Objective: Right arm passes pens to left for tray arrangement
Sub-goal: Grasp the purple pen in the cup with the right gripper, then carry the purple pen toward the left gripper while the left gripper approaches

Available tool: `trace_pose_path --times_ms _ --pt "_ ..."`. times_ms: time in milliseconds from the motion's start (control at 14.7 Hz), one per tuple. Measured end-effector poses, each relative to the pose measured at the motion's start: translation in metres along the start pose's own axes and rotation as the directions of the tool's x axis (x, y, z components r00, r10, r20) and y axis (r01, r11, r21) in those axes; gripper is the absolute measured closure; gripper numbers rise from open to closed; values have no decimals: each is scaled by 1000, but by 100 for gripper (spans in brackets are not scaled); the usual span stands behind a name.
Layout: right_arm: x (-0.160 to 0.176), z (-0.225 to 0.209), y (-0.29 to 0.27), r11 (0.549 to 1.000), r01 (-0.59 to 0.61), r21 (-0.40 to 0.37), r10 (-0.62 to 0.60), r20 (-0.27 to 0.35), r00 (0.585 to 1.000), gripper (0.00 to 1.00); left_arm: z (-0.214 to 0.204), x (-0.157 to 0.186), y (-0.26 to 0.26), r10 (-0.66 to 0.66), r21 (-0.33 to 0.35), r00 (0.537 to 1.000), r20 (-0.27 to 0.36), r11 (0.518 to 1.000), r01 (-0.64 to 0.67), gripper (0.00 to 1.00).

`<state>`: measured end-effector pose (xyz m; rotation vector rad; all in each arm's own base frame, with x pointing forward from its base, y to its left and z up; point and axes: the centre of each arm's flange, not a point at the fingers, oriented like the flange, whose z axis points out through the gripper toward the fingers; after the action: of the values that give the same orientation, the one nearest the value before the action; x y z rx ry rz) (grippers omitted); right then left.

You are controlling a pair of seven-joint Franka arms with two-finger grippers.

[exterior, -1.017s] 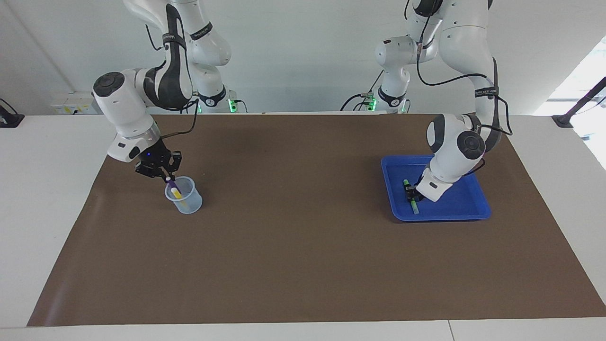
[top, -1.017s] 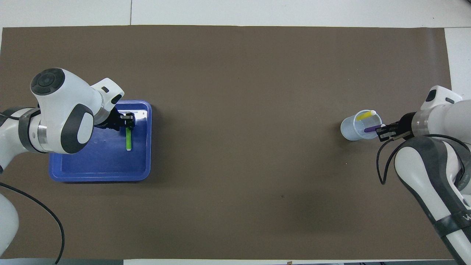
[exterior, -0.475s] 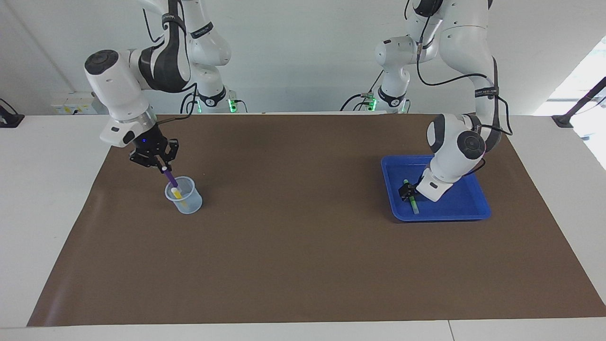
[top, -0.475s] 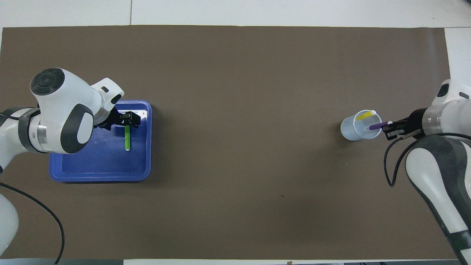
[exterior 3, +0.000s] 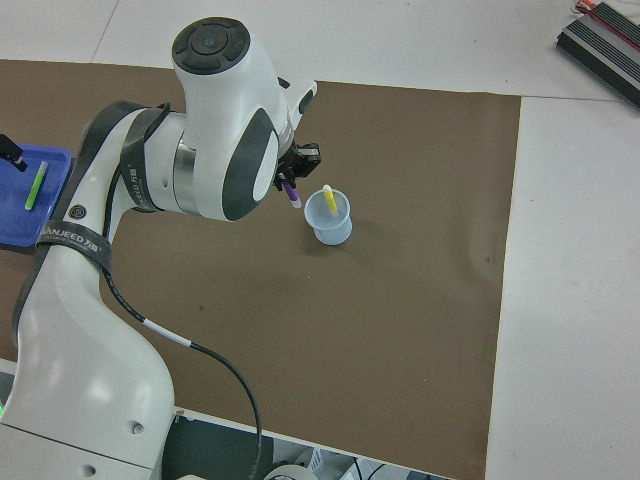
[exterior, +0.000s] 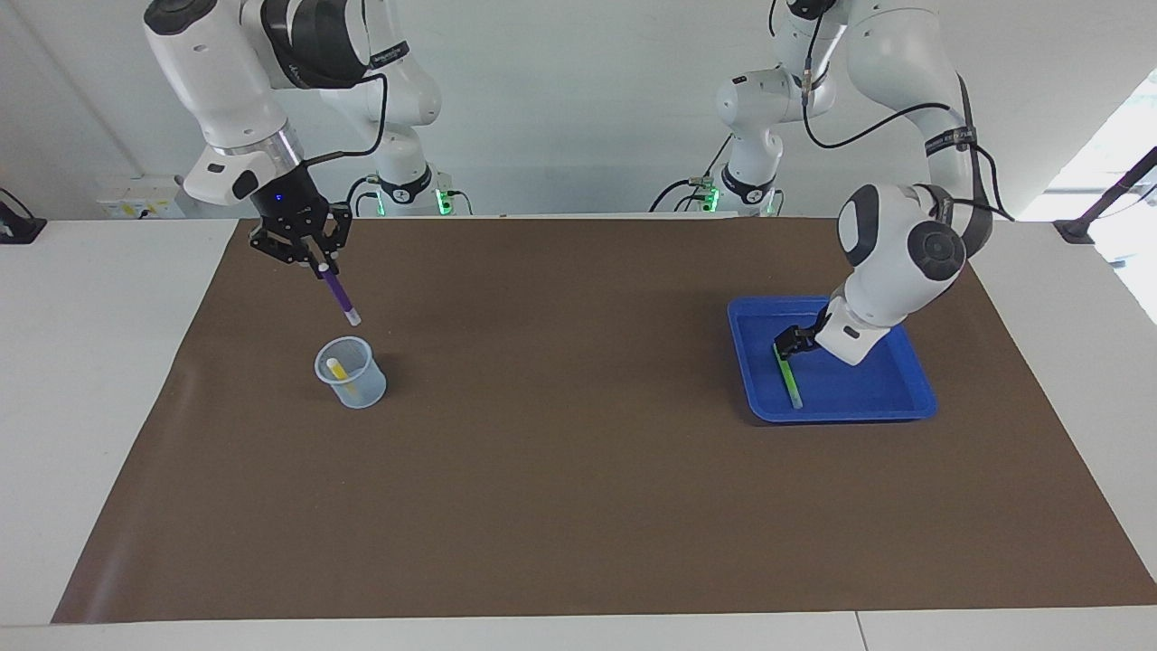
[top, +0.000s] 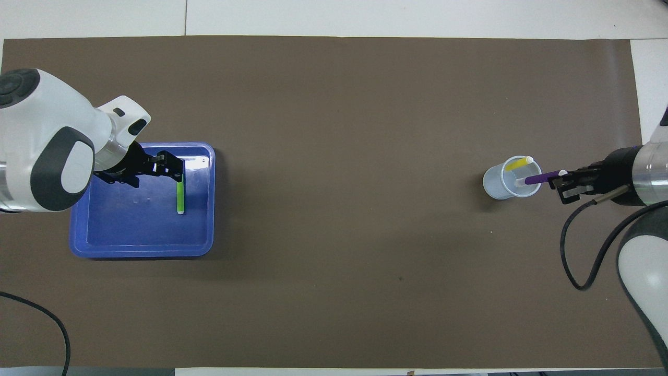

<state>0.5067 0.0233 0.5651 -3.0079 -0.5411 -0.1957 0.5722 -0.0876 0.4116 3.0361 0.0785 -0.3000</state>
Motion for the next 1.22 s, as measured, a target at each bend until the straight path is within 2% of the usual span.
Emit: trace_pose_path --times_ms 203,339,475,610,746,882,1017,1221 --pt "13 -6 -25 997 -55 56 57 -32 998 83 -54 -35 14 -139 -91 990 -6 986 138 0" --pt "23 -6 -57 985 -119 125 125 -41 991 83 -84 -56 25 -262 -167 965 2 952 258 0" --pt "35 -7 -102 963 -209 171 220 -51 974 83 -110 -76 35 -389 -237 920 34 891 386 0" --pt "45 -10 -146 924 -315 216 336 -70 939 83 -132 -93 45 -517 -301 851 88 801 518 0" --pt "52 -14 -177 857 -418 300 455 -61 888 83 -150 -107 54 -629 -350 758 174 680 645 0" --pt "57 -18 -190 763 -490 421 548 -18 837 83 -163 -118 62 -706 -369 652 277 548 750 0" --pt "61 -21 -192 648 -560 516 624 62 779 83 -172 -125 67 -759 -359 536 369 416 836 0" --pt "66 -28 -207 454 -659 600 718 192 670 83 -185 -141 70 -803 -365 376 463 214 906 0"
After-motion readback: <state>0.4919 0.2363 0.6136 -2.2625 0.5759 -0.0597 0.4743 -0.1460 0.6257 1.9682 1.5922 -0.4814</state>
